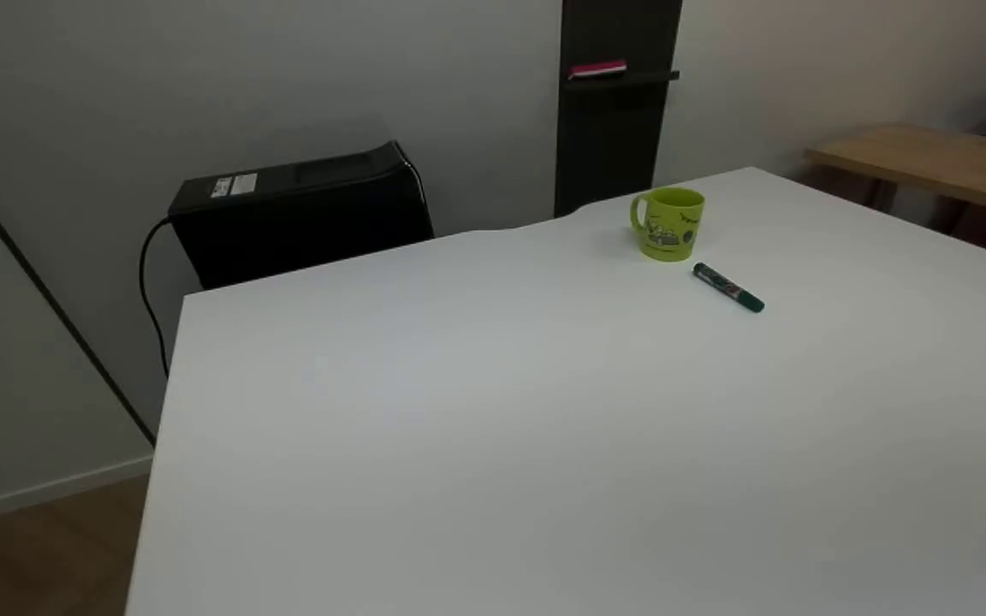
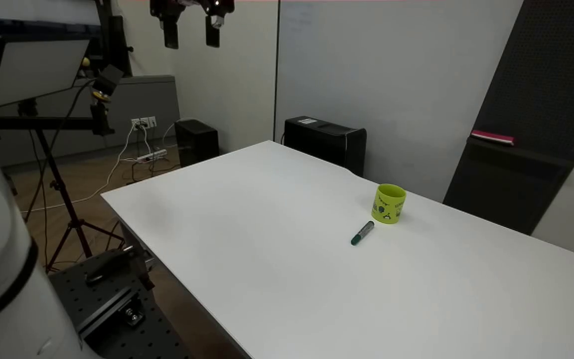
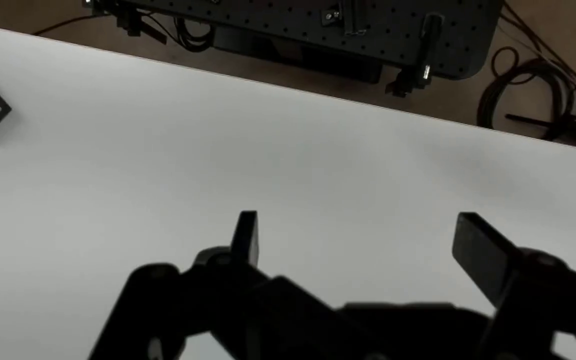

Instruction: Pick up the marker from the table and put it in the cup

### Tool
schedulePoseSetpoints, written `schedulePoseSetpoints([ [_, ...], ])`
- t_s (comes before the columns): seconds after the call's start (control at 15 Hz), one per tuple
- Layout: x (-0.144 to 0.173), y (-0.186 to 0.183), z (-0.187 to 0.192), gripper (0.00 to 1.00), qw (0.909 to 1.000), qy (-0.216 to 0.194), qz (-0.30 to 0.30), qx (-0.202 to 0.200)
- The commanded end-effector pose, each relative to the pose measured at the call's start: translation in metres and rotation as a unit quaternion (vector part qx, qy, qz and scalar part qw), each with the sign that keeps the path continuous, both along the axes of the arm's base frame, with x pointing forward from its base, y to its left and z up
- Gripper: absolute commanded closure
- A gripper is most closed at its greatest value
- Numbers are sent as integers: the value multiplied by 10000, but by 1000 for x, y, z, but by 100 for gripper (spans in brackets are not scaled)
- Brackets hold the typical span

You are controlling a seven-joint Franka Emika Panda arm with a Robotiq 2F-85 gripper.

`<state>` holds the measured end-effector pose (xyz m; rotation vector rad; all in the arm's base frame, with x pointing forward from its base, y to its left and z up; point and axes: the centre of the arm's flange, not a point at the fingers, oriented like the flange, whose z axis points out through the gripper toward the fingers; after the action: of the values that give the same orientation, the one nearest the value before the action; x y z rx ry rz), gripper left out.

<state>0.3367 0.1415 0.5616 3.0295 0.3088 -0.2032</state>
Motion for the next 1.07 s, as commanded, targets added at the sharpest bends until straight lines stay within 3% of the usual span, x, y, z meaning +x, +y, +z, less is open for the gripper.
schedulePoseSetpoints([
  [0.0, 1, -7, -6, 0, 10000, -22, -9, -24],
  [1.0, 13, -38, -47, 0, 9937, -1100, -87, 208],
])
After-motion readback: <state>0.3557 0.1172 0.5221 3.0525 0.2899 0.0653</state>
